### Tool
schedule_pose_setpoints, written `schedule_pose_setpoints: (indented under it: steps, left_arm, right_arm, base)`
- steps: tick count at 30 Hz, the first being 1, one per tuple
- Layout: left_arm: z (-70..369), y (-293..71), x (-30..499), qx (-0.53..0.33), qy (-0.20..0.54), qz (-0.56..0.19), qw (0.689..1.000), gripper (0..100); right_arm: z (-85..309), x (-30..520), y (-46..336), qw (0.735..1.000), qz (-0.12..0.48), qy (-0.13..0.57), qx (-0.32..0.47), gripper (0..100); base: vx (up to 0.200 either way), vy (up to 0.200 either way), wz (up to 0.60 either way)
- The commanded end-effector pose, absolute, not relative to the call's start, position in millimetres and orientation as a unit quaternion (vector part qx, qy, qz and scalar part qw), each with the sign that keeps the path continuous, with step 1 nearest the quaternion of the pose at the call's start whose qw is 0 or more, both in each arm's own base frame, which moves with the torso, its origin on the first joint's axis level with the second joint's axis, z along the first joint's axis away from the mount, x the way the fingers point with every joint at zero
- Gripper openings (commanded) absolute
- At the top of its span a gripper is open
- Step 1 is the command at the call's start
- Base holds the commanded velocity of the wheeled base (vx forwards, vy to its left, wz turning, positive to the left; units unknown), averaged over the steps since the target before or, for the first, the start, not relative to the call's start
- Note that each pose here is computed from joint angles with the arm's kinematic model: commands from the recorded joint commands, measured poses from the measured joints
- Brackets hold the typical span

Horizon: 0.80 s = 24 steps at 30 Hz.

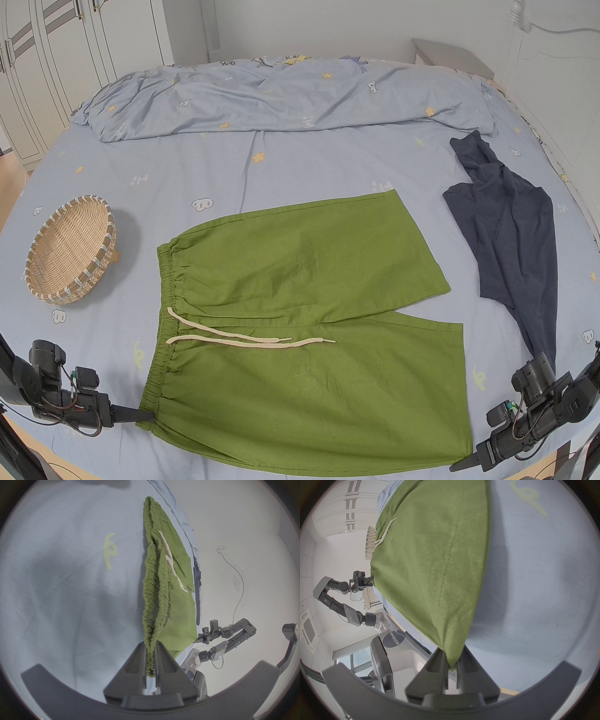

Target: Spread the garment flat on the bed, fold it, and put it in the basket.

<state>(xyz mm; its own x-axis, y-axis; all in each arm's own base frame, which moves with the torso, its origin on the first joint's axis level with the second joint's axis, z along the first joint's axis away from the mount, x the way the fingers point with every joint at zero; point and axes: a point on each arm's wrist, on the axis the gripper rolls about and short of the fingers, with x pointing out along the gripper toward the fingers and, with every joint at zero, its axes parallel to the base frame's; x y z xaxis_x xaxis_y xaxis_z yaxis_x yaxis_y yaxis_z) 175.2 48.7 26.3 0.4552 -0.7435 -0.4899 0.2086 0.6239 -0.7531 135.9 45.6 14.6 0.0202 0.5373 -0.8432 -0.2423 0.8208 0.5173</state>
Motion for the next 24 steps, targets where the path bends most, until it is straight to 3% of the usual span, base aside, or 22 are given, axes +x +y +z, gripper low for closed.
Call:
schedule_pose_setpoints:
  steps: [1,4,10,13,16,24]
  left_arm:
    - [34,47,171,-0.312,0.424,-0.299,0.796,0]
    - [57,46,175,-0.314,0.423,-0.300,0.795,0]
    - [130,36,185,-0.355,0.444,-0.293,0.769,0]
    - [165,38,198,-0.355,0.441,-0.297,0.769,0]
    - [181,39,208,-0.344,0.429,-0.304,0.778,0]
    - [188,50,254,-0.363,0.427,-0.293,0.774,0]
  right_arm:
    - [28,133,48,0.729,0.292,0.611,0.104,0]
    - [49,145,49,0.764,0.296,0.563,0.104,0]
    - [111,169,55,0.790,0.288,0.531,0.103,0]
    - [168,196,62,0.813,0.296,0.492,0.099,0]
    - [203,217,67,0.834,0.294,0.457,0.093,0]
    - [238,287,87,0.857,0.274,0.430,0.073,0]
  base:
    - [0.000,0.000,0.00]
    - [0.000,0.000,0.00]
    - [0.000,0.000,0.00]
    - [0.000,0.000,0.00]
    - [0.000,0.000,0.00]
    - [0.000,0.000,0.00]
